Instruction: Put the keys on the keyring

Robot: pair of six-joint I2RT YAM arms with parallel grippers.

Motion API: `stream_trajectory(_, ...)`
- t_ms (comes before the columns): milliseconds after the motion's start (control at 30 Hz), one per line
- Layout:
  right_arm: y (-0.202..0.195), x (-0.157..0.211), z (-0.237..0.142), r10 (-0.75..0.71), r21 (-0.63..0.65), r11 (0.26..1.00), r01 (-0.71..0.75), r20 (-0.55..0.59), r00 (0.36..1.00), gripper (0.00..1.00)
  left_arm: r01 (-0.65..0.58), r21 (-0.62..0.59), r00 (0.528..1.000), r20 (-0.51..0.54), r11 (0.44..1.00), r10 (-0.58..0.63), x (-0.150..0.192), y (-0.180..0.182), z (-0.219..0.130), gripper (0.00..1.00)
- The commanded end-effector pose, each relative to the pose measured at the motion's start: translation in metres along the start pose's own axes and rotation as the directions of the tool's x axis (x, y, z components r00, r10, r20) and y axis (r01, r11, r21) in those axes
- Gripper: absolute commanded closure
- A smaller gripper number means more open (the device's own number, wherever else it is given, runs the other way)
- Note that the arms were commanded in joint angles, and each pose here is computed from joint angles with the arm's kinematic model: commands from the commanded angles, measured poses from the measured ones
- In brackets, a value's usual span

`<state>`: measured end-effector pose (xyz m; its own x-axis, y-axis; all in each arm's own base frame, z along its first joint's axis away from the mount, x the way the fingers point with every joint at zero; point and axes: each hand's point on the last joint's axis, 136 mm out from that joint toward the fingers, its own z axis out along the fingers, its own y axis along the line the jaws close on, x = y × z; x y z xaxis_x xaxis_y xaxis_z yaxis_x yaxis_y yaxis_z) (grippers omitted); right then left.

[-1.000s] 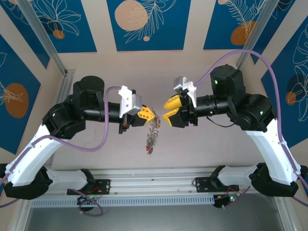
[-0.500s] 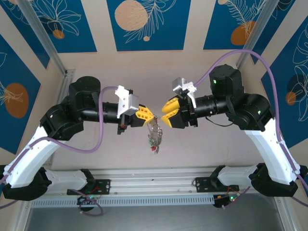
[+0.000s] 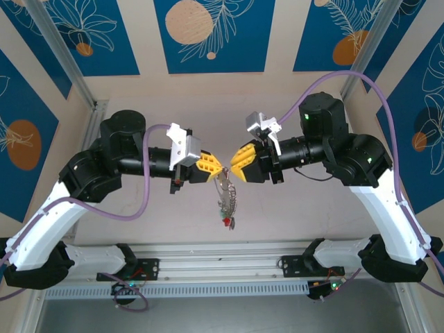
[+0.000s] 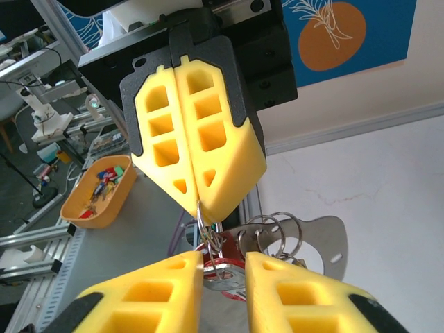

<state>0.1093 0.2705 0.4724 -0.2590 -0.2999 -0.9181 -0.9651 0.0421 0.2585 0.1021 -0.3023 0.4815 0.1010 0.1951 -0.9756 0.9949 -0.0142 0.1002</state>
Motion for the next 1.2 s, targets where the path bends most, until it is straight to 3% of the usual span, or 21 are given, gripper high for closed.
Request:
stream_trajectory(0, 0.003, 0.001, 0.002, 0.015, -0.034, 0.999, -0.015, -0.004, 1.0, 0.79, -0.049, 0.012, 0.996, 0.081, 0.999, 0.048, -0.022, -0.009, -0.011, 1.0)
stream_trajectory(167, 0.004, 0.003, 0.003, 0.019, -0.044, 0.999, -0.02, -0.013, 1.0, 0.78, -0.047, 0.015, 0.996, 0.082, 0.999, 0.045, -0.023, -0.009, -0.011, 1.0)
stream_trajectory(367, 0.004, 0.004, 0.003, 0.017, -0.044, 0.999, -0.018, -0.015, 1.0, 0.89, -0.044, 0.014, 0.995, 0.085, 0.999, 0.043, -0.024, -0.009, -0.011, 1.0)
stream_trajectory(900, 0.017, 0.008, 0.007, -0.001, -0.113, 0.994, -0.003, -0.033, 0.999, 0.84, -0.046, -0.001, 0.996, 0.079, 0.999, 0.046, -0.023, -0.007, -0.012, 1.0)
stream_trajectory(1167, 0.014, 0.011, 0.011, 0.008, -0.106, 0.994, -0.014, -0.052, 0.999, 0.93, -0.049, 0.0, 0.995, 0.087, 0.999, 0.049, -0.025, -0.008, -0.013, 1.0)
